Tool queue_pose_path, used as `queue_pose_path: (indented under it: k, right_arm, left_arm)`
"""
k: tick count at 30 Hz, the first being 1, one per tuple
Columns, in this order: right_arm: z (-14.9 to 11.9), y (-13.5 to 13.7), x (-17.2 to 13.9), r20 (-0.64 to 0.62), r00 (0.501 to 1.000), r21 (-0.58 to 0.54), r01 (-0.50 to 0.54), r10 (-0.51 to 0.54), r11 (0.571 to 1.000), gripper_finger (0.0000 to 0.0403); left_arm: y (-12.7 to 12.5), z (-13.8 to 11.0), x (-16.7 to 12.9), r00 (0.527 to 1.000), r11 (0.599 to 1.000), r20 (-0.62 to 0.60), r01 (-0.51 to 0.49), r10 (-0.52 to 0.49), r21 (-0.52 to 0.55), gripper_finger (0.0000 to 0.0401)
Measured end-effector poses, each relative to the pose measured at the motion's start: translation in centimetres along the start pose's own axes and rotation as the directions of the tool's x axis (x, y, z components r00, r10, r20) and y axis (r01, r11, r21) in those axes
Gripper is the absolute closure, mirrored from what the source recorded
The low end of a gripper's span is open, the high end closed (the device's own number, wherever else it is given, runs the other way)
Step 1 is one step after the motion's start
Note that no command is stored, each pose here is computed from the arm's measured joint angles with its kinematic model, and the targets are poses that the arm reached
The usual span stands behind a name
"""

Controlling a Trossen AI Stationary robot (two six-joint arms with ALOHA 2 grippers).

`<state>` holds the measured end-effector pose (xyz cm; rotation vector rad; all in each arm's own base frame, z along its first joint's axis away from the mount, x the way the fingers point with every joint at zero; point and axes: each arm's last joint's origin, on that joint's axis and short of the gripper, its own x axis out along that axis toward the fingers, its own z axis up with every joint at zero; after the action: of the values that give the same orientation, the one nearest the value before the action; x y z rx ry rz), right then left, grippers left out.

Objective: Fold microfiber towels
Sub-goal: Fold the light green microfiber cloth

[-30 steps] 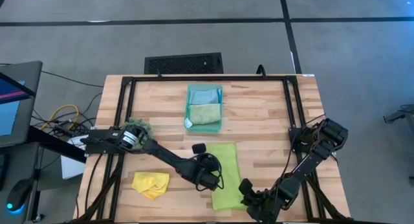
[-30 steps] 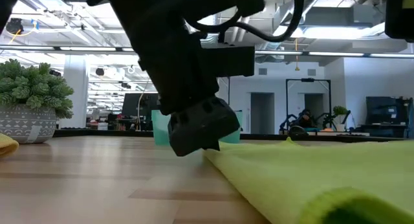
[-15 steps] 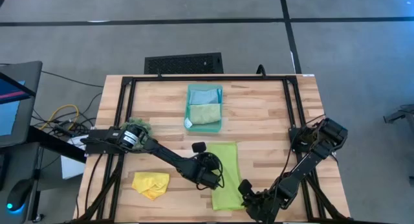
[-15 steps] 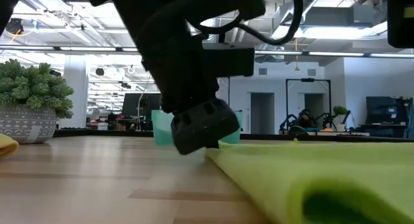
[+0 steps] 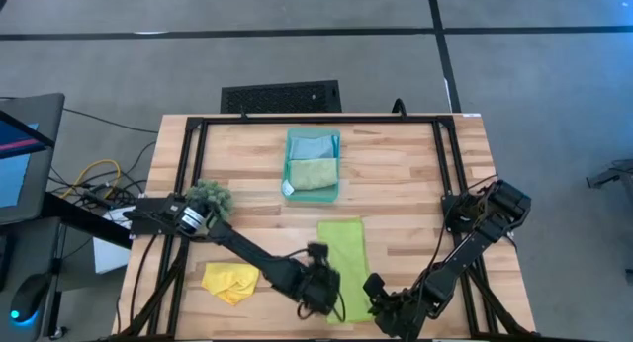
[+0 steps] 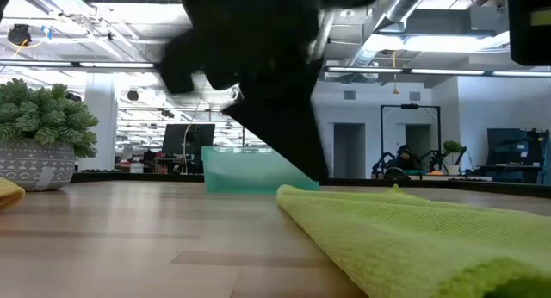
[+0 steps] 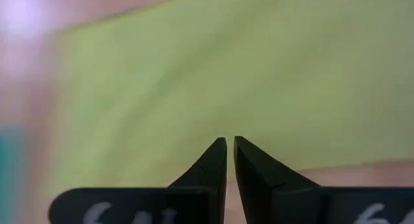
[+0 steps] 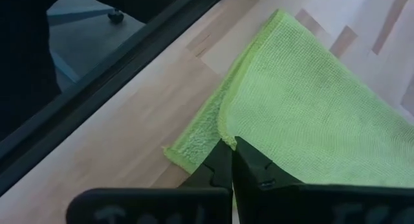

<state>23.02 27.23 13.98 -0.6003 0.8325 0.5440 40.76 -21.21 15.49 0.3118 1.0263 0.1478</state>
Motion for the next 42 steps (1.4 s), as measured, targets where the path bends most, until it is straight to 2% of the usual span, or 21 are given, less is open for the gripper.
queue_pose_path:
  k: [3, 5, 8, 11, 18, 24, 32, 38, 42]
  right_arm:
    - [0.0, 0.0, 0.0, 0.000, 1.000, 0.000, 0.000, 0.000, 1.000, 0.0383]
    - [0.0, 0.0, 0.0, 0.000, 1.000, 0.000, 0.000, 0.000, 1.000, 0.0382]
    - [0.0, 0.0, 0.0, -0.001, 1.000, 0.000, 0.000, 0.000, 1.000, 0.0382]
    - [0.0, 0.0, 0.0, -0.003, 1.000, 0.000, 0.001, -0.001, 1.000, 0.0385]
    - [-0.2, 0.0, 0.0, -0.018, 1.000, 0.006, 0.000, 0.000, 1.000, 0.0382]
    - [-0.2, 0.0, 0.0, -0.018, 1.000, 0.013, -0.001, 0.001, 1.000, 0.0384]
    - [-0.1, 0.2, 0.0, -0.010, 0.999, 0.033, -0.052, 0.052, 0.998, 0.0379]
    - [-0.1, 0.2, 0.0, -0.010, 0.999, 0.169, -0.051, 0.053, 0.984, 0.0375]
    - [-0.2, 0.2, 0.0, -0.020, 0.998, 0.233, -0.048, 0.054, 0.971, 0.0352]
  left_arm:
    - [-1.9, 0.7, -0.2, 0.974, 0.973, 0.072, 0.208, -0.215, 0.098, 0.0379]
    - [-3.1, 1.2, 0.2, 0.931, 0.934, 0.126, 0.325, -0.343, 0.145, 0.0379]
    - [-4.0, 1.1, 1.2, 0.878, 0.877, 0.130, 0.430, -0.461, 0.213, 0.0379]
    - [-4.5, 0.9, 2.1, 0.843, 0.837, 0.113, 0.489, -0.525, 0.245, 0.0379]
    - [-4.5, 0.7, 2.4, 0.837, 0.824, 0.077, 0.511, -0.542, 0.247, 0.0379]
    - [-4.4, 1.6, 1.7, 0.835, 0.820, 0.084, 0.508, -0.544, 0.265, 0.0379]
    - [-4.8, 1.9, 1.3, 0.831, 0.814, 0.082, 0.513, -0.551, 0.273, 0.0379]
    - [-4.8, 1.5, 1.7, 0.834, 0.817, 0.066, 0.515, -0.547, 0.260, 0.0379]
    - [-4.8, 1.5, 1.7, 0.833, 0.818, 0.070, 0.517, -0.548, 0.254, 0.0379]
